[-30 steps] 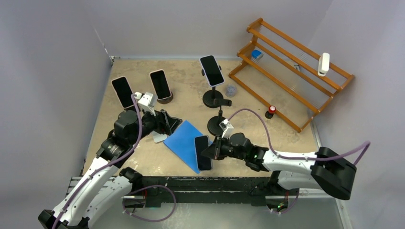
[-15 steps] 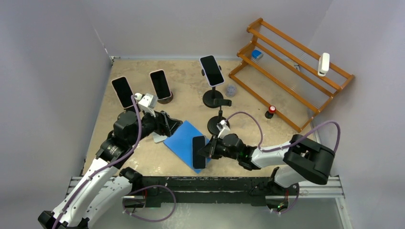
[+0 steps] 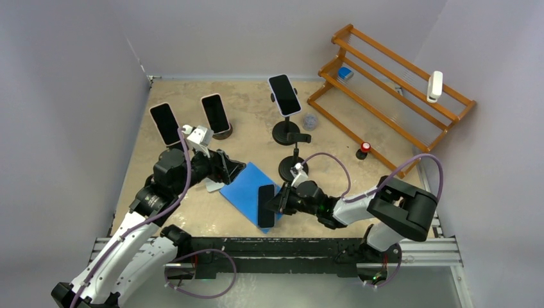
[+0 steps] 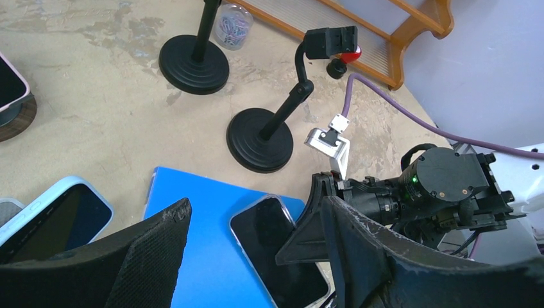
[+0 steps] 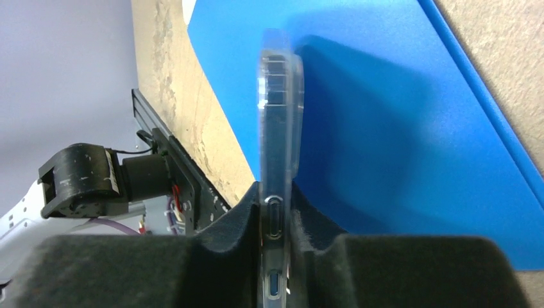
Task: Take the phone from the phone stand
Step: Place the phone at the center of the board.
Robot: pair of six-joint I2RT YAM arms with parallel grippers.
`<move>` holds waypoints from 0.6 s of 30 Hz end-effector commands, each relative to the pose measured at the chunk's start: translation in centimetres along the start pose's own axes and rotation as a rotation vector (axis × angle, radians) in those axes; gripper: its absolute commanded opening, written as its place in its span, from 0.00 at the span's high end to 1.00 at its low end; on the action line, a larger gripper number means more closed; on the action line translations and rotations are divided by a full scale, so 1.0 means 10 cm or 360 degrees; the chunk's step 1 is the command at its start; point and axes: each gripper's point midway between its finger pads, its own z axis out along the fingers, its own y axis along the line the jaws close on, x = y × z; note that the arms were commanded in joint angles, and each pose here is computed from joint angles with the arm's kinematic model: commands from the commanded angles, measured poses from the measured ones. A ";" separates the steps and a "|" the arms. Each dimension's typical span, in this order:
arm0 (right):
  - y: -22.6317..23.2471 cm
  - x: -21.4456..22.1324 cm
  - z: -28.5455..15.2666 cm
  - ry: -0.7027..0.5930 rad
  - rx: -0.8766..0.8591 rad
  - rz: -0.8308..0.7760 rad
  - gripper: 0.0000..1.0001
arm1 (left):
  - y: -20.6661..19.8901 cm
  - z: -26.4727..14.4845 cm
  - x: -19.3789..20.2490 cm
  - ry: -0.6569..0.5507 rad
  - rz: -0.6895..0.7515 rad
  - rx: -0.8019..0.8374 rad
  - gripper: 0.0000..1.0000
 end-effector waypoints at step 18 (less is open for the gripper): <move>-0.09 -0.20 -0.33 -0.0222 0.0044 0.0053 0.30 | 0.01 0.01 -0.03 -0.0015 0.0035 0.0001 0.28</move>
